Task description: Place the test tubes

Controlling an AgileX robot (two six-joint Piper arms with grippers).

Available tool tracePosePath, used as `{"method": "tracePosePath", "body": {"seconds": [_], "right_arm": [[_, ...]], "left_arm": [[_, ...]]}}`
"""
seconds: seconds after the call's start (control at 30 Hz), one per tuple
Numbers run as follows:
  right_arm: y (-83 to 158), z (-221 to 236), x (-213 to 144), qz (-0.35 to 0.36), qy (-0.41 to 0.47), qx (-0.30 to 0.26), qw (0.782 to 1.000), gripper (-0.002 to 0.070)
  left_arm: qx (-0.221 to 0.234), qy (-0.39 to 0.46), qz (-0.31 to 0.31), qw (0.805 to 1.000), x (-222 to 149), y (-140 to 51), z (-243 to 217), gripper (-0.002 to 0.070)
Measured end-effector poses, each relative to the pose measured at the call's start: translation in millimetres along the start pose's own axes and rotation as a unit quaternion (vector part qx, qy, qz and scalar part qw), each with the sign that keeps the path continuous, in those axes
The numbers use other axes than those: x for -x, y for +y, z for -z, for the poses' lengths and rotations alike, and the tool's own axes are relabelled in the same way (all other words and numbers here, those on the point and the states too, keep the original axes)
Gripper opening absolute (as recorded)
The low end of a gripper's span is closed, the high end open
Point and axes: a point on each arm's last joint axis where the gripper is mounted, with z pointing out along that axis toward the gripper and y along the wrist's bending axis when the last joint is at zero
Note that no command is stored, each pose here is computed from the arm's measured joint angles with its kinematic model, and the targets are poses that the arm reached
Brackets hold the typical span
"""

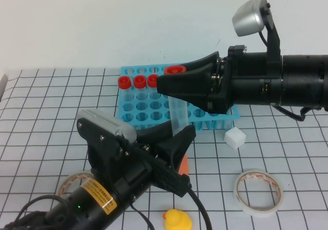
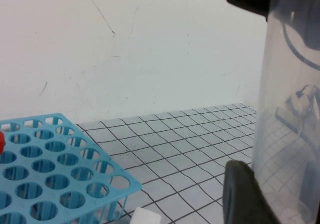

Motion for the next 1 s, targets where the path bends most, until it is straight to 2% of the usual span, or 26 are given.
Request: {"method": "tracePosePath", "body": {"seconds": [0.07,0.23,0.33,0.43,0.5,0.57,0.6,0.63,0.7,0.8,1.0], "right_arm": [[0,0,0,0.001,0.000,0.000,1.000,0.0284],[0,0,0,0.044,0.000,-0.001,0.999,0.0284],[-2,1,0,0.064,0.000,-0.006,0.998,0.0284],[-6,1,0,0.069,0.002,-0.030,0.997,0.0284],[-10,2,0,0.070,0.003,-0.047,0.996,0.0284],[-13,2,0,0.071,0.005,-0.064,0.995,0.0284],[-16,2,0,0.074,0.006,-0.081,0.994,0.0284],[-17,3,0,0.077,0.007,-0.090,0.993,0.0284],[-21,3,0,0.080,0.009,-0.109,0.991,0.0284],[-26,5,0,0.084,0.011,-0.137,0.987,0.0284],[-30,5,0,0.082,0.011,-0.158,0.984,0.0284]], "left_arm": [[0.000,0.001,0.000,1.000,0,0.1,0,0.0277],[0.019,0.023,-0.009,1.000,-3,3.2,1,0.0489],[0.036,0.048,-0.041,0.997,-3,4.7,4,0.0530],[0.041,0.077,-0.099,0.991,6,1.6,14,0.0537],[0.043,0.093,-0.136,0.985,16,-1.5,23,0.0501],[0.045,0.107,-0.175,0.978,27,-5.1,36,0.0405],[0.045,0.123,-0.199,0.971,39,-9.7,53,0.0242],[0.041,0.130,-0.205,0.969,45,-12.4,63,0.0160],[0.029,0.140,-0.220,0.965,56,-18.5,83,0.0071],[0.009,0.140,-0.237,0.961,68,-26.6,111,0.0027],[-0.012,0.104,-0.270,0.957,86,-35.5,155,0.0010]]}}
